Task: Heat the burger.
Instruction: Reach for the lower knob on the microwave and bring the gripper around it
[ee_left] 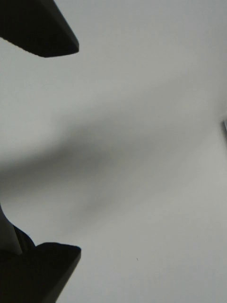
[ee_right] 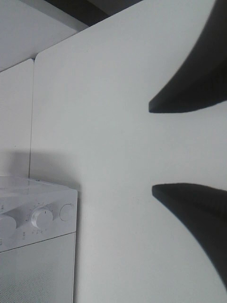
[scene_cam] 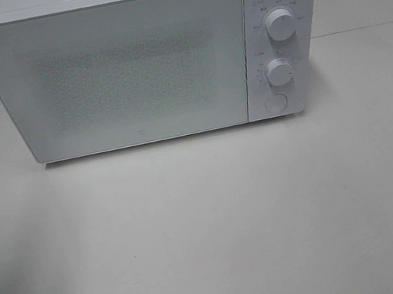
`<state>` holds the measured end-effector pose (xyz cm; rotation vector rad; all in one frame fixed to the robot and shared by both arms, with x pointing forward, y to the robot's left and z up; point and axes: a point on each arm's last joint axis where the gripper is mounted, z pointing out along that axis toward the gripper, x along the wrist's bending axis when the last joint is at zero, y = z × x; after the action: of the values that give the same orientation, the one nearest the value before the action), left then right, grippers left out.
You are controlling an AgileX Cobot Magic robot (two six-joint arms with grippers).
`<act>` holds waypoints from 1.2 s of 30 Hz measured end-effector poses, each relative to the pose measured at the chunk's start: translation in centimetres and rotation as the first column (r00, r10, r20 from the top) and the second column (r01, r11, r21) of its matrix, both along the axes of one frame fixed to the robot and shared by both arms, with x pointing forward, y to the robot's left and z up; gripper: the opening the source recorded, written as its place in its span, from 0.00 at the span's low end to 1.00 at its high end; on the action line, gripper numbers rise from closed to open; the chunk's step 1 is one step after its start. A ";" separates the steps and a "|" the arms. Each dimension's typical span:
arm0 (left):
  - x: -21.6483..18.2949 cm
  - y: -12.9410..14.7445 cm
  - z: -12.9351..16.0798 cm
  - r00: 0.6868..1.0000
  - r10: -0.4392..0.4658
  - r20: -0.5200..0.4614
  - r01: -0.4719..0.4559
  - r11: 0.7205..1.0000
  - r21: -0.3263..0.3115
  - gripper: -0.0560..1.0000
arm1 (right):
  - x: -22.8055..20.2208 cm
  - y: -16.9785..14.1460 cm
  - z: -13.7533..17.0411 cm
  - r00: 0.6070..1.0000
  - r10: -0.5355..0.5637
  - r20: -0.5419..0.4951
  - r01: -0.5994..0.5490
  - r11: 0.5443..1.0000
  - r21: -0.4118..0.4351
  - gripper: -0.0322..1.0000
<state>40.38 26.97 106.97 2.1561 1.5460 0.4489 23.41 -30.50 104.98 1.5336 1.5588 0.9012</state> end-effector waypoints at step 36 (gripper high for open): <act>-14.1 1.8 -1.5 0.917 0.118 0.382 -0.095 0.992 -0.078 0.99 | 0.0 0.0 0.0 1.000 0.000 0.000 0.000 1.000 0.000 0.50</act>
<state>26.27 28.74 105.47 1.8077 1.4330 0.8021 23.41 -30.50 104.98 1.5336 1.5588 0.9012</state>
